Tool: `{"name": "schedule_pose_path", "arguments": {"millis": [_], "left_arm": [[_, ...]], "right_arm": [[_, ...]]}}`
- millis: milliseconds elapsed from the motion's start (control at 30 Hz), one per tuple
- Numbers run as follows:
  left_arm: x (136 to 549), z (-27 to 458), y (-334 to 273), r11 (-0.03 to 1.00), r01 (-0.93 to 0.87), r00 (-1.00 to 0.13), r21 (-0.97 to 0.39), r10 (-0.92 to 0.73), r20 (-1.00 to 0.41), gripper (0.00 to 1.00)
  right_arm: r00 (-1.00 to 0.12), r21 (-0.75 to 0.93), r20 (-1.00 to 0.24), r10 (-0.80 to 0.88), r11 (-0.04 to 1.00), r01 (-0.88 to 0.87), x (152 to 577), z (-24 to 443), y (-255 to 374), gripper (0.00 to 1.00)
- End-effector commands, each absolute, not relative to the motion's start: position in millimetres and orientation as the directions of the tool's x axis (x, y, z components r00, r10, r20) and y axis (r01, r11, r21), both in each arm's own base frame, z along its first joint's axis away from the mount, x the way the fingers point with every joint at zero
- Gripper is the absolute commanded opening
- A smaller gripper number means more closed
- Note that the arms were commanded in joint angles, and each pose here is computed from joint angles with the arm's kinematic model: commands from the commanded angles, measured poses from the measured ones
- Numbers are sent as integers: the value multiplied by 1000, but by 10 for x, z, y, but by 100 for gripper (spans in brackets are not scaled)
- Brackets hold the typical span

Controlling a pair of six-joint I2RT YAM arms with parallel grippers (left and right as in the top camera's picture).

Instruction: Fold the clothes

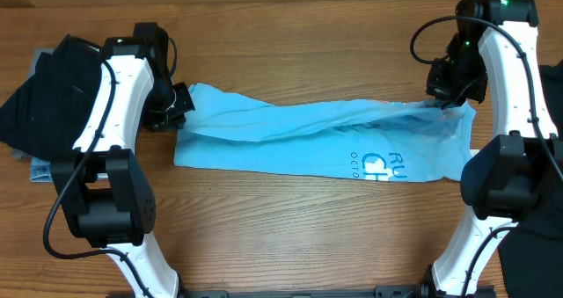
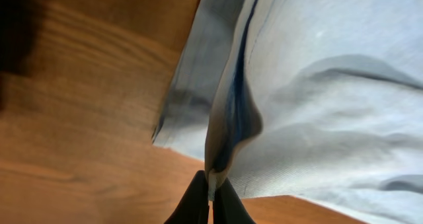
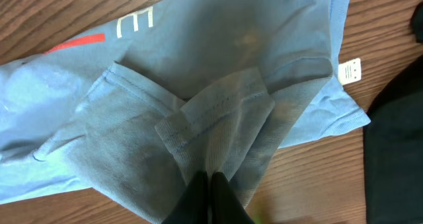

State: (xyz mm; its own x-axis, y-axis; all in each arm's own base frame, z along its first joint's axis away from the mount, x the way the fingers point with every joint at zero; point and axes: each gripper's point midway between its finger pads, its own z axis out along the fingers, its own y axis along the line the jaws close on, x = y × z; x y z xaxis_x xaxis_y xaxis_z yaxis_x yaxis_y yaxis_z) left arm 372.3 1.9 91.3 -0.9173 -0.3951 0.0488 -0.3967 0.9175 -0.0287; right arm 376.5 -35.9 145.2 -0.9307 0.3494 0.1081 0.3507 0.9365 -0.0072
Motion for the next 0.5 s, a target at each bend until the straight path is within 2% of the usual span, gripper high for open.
{"name": "schedule_pose_path", "arguments": {"millis": [0, 267, 467], "left_arm": [[3672, 1050, 91, 930, -367, -930, 24, -368, 28, 4], [3498, 1064, 143, 930, -358, -928, 78, -364, 83, 4], [3424, 1072, 142, 930, -356, -925, 89, -364, 111, 4]], "right_arm": [[-926, 5, 60, 371, 928, 372, 3708, 1646, -413, 4], [-877, -12, 94, 472, 881, 473, 3334, 1632, -689, 4], [-861, -18, 138, 490, 870, 493, 3170, 1398, -707, 4]]}}
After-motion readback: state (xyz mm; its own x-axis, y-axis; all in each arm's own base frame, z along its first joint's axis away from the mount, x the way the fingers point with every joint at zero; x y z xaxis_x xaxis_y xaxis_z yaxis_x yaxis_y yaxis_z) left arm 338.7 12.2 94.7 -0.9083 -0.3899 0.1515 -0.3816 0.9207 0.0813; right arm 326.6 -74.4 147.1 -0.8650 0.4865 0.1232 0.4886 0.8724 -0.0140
